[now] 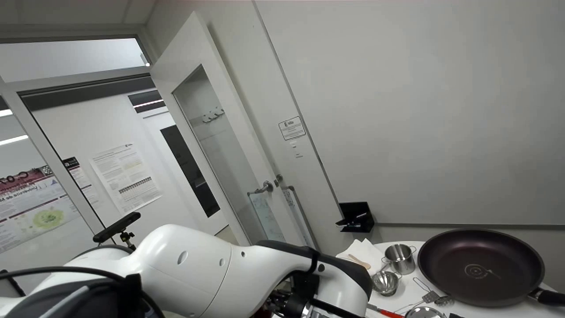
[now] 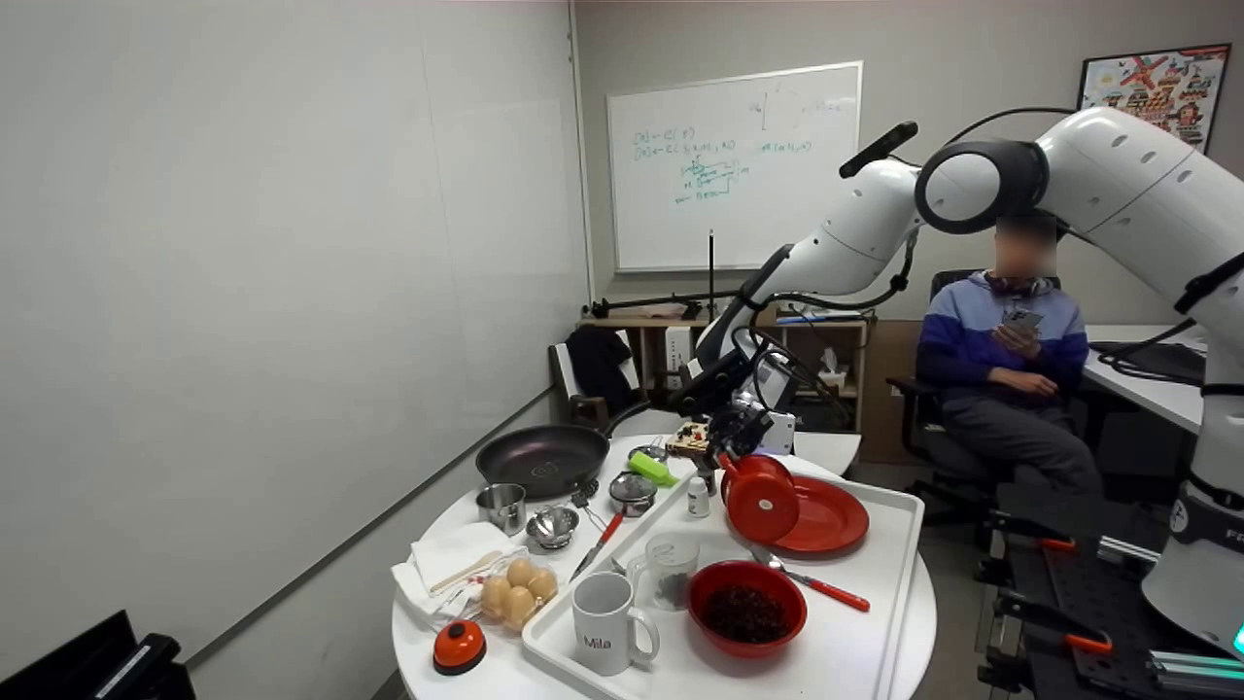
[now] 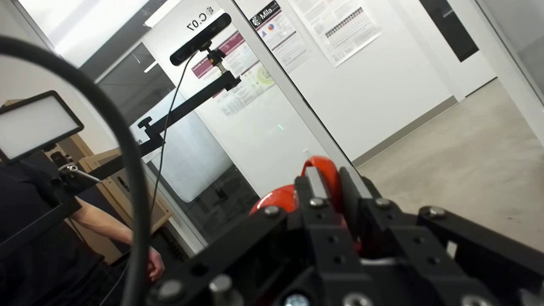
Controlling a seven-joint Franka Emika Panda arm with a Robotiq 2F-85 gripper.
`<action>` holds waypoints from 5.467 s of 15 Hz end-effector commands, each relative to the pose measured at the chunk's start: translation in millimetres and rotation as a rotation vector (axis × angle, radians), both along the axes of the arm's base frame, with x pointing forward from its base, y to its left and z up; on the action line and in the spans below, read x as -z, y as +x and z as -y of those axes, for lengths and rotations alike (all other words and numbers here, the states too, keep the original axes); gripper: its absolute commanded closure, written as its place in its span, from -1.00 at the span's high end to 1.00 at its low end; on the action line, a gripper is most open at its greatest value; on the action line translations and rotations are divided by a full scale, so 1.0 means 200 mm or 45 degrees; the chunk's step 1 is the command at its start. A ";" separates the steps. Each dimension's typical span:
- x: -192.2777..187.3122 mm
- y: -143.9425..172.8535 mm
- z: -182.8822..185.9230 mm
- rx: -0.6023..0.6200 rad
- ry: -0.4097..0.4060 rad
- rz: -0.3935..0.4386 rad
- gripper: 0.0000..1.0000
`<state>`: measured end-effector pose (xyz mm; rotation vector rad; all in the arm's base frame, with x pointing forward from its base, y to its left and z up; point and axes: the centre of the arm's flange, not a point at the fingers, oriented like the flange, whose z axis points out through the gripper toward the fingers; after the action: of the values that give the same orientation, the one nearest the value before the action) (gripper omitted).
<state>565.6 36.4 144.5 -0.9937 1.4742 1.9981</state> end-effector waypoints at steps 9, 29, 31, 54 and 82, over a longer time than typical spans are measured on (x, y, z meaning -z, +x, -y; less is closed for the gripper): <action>0.04 0.08 -0.06 -0.028 0.061 -0.052 -0.83; -0.11 0.05 -0.33 -0.034 -1.148 0.292 -0.83; -0.16 0.03 -0.36 -0.003 -1.219 0.345 -0.83; -0.24 0.21 -0.14 0.765 -2.218 0.132 -0.84; 0.09 0.56 -0.07 1.086 -2.271 -0.029 -0.84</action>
<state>667.2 56.9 134.3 -0.4473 2.9212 -0.2612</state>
